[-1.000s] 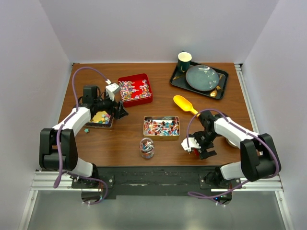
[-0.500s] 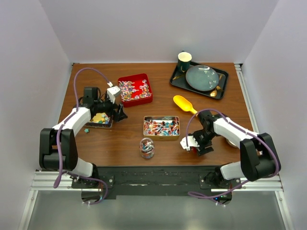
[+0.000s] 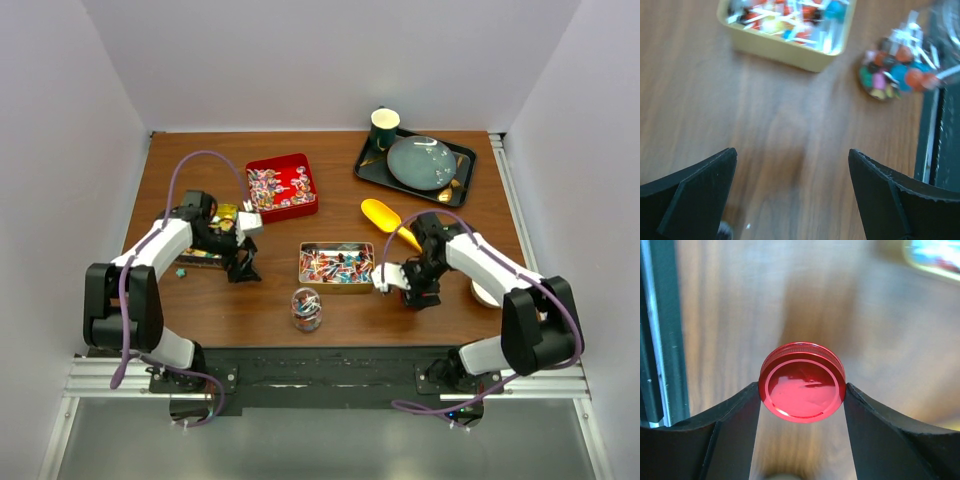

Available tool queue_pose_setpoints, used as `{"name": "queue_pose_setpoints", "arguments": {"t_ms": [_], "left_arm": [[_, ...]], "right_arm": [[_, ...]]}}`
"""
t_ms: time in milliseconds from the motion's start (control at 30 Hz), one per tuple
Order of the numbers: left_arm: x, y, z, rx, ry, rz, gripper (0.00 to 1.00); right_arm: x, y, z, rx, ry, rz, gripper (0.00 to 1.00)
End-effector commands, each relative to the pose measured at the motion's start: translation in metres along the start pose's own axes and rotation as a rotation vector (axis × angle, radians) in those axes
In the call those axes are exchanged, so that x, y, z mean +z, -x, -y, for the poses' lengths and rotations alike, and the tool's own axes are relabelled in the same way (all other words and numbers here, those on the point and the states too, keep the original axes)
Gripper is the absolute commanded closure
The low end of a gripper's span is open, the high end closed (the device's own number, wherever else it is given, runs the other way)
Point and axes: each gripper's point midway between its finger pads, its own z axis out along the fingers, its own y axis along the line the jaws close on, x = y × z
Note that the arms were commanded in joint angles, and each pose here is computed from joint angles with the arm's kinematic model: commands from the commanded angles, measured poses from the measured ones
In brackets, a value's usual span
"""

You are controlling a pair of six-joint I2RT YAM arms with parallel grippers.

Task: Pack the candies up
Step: Pick up the bottle lid at the center of the board, then close the bottle lid on the packing bottle.

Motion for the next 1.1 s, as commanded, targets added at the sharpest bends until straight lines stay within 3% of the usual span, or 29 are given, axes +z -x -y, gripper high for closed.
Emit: {"name": "queue_pose_setpoints", "arguments": {"t_ms": [0, 333, 400, 467, 567, 600, 1067], "left_arm": [[0.014, 0.008, 0.039, 0.226, -0.162, 0.045, 0.02], [0.057, 0.014, 0.104, 0.419, -0.316, 0.110, 0.05], [0.060, 0.011, 0.109, 0.375, -0.314, 0.110, 0.05], [0.068, 0.016, 0.116, 0.422, -0.329, 0.104, 0.08], [0.070, 0.035, 0.129, 0.449, -0.380, 0.197, 0.09], [0.072, 0.038, 0.133, 0.394, -0.387, 0.193, 0.10], [0.143, 0.086, 0.141, 0.430, -0.226, 0.375, 0.13]], "right_arm": [[-0.045, 0.021, 0.026, 0.188, -0.109, 0.045, 0.44], [-0.122, 0.044, 0.073, 0.379, -0.284, 0.075, 0.46], [-0.138, 0.048, 0.081, 0.409, -0.318, 0.077, 0.46], [-0.147, 0.050, 0.083, 0.434, -0.341, 0.080, 0.46], [-0.160, 0.055, 0.084, 0.445, -0.372, 0.093, 0.47], [-0.162, 0.056, 0.083, 0.456, -0.379, 0.097, 0.47], [-0.179, 0.087, 0.059, 0.479, -0.400, 0.260, 0.48]]}}
